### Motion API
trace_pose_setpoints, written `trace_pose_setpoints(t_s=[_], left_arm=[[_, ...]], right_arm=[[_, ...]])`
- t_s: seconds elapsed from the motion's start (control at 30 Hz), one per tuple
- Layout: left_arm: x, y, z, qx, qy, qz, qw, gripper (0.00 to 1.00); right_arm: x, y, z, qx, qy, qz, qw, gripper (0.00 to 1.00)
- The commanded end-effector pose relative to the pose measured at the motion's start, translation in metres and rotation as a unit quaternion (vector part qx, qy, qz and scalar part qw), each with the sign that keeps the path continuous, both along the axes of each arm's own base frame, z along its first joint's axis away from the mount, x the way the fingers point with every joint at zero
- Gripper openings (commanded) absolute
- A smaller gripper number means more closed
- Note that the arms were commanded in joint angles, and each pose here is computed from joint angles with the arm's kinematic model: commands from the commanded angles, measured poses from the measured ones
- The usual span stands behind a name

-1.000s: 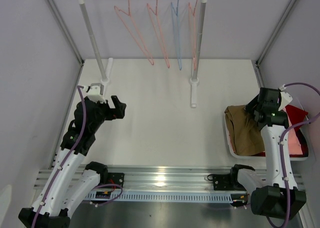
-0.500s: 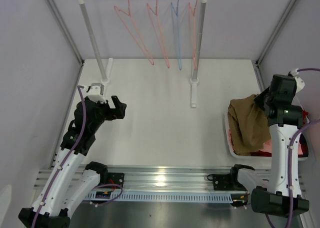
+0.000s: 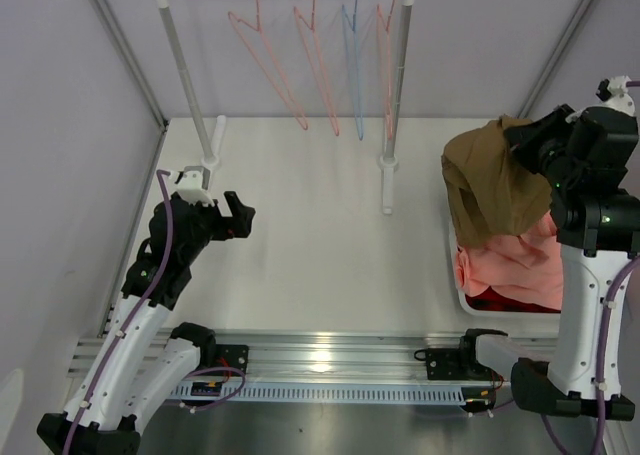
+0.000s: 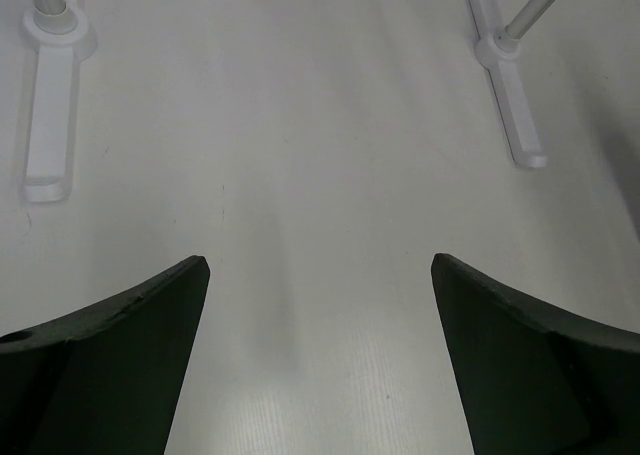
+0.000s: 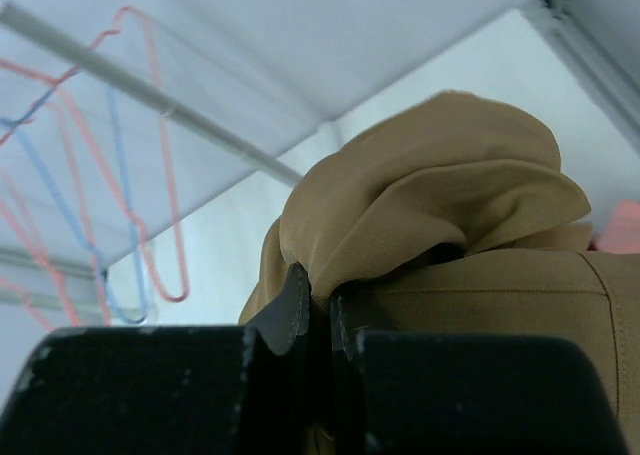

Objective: Place the skirt on the hanger

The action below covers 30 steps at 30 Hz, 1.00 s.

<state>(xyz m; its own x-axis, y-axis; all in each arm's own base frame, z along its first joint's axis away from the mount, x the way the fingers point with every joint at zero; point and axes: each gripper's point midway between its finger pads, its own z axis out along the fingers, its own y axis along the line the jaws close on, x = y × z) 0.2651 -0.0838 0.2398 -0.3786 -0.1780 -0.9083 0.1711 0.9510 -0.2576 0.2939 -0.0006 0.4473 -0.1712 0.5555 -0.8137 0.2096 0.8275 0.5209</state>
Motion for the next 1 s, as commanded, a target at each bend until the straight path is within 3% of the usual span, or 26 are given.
trace_pose_setpoints(t_s=[0.0, 0.1, 0.3, 0.57, 0.77, 0.83, 0.87, 0.93, 0.97], left_arm=[[0.003, -0.002, 0.021, -0.016, -0.025, -0.003, 1.000, 0.99], [0.003, -0.002, 0.019, -0.016, -0.023, -0.002, 1.000, 0.99], [0.003, -0.002, 0.020, -0.015, -0.023, 0.000, 1.000, 1.00], [0.003, -0.003, 0.017, -0.012, -0.017, -0.004, 1.000, 0.99], [0.001, -0.014, 0.015, -0.022, -0.010, -0.034, 0.999, 0.99], [-0.001, -0.019, 0.015, -0.030, -0.006, -0.047, 0.998, 0.99], [-0.005, -0.028, 0.015, -0.043, -0.001, -0.071, 0.997, 0.99], [-0.006, -0.037, 0.011, -0.063, 0.010, -0.087, 0.994, 0.99], [-0.006, -0.041, 0.010, -0.072, 0.014, -0.095, 0.993, 0.99]], right_arm=[[0.001, 0.040, 0.071, 0.008, -0.120, 0.075, 0.990, 0.00], [0.002, 0.071, 0.078, 0.010, -0.131, 0.108, 0.985, 0.00], [0.009, 0.128, 0.045, -0.012, -0.090, 0.140, 0.986, 0.00], [0.006, 0.206, -0.062, -0.060, 0.013, 0.172, 0.983, 0.00], [0.028, 0.258, -0.157, -0.095, 0.099, 0.190, 0.972, 0.01], [0.039, 0.275, -0.187, -0.118, 0.133, 0.197, 0.964, 0.16], [0.042, 0.279, -0.197, -0.130, 0.144, 0.202, 0.960, 0.39], [0.047, 0.290, -0.217, -0.147, 0.166, 0.217, 0.951, 0.63], [0.047, 0.291, -0.221, -0.153, 0.168, 0.222, 0.948, 0.69]])
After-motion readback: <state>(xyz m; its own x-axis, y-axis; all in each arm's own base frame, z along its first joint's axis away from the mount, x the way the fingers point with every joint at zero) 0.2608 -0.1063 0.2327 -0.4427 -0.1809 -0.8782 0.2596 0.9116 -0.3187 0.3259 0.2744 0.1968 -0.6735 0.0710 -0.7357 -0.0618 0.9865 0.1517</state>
